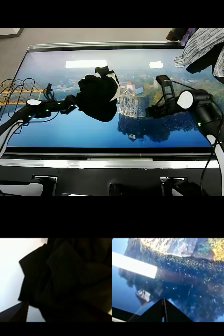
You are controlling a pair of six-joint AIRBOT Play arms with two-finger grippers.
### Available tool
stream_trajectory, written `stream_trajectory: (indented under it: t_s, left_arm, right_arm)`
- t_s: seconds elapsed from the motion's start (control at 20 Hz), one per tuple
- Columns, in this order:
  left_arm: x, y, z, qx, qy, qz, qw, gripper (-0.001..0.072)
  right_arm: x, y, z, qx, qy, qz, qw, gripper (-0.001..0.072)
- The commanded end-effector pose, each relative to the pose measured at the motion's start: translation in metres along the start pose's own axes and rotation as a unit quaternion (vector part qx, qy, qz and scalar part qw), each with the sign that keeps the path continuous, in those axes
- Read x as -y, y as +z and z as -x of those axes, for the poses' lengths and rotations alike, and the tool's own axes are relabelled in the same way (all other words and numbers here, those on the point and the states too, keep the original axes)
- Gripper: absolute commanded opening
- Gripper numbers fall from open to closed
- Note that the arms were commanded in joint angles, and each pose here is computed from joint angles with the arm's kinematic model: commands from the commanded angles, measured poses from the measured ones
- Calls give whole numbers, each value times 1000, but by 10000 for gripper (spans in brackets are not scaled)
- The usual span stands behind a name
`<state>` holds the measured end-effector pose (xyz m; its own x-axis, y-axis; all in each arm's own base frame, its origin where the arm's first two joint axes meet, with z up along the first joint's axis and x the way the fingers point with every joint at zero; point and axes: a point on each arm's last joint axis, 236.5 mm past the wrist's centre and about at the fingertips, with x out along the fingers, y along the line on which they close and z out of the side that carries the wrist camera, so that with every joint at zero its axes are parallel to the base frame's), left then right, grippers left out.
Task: Fold the clothes and pants, and hang the long-sleeved shirts on hangers.
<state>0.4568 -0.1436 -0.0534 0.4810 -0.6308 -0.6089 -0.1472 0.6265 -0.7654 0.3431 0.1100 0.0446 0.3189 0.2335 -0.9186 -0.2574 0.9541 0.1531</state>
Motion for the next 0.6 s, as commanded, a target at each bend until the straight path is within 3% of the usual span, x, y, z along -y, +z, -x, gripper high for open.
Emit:
stream_trajectory:
  t_s: [0.0, 0.05, 0.2, 0.25, 0.35, 0.4, 0.55]
  left_arm:
    - [-2, -1, -33, -10, -11, 16, 1000, 168]
    - [-2, -3, -33, -15, -14, 19, 1000, 31]
    - [17, -14, -19, -45, -42, 21, 998, 28]
    - [25, -21, -8, -61, -43, 18, 997, 28]
    - [19, -45, 21, -88, 4, -2, 996, 28]
    - [8, -60, 39, -95, 43, -3, 995, 27]
    - [-24, -106, 100, -77, 146, 18, 986, 28]
  right_arm:
    - [0, 0, 0, 1, 0, 0, 1000, 39]
    - [0, 0, 0, 1, 0, 0, 1000, 39]
    - [-3, -5, 1, -11, 6, -12, 1000, 43]
    - [-7, -13, 1, -28, 13, -22, 999, 89]
    - [-14, -36, 3, -77, 27, -36, 996, 326]
    - [-24, -48, 5, -102, 48, -40, 993, 387]
    - [-75, -71, 1, -121, 157, -86, 976, 393]
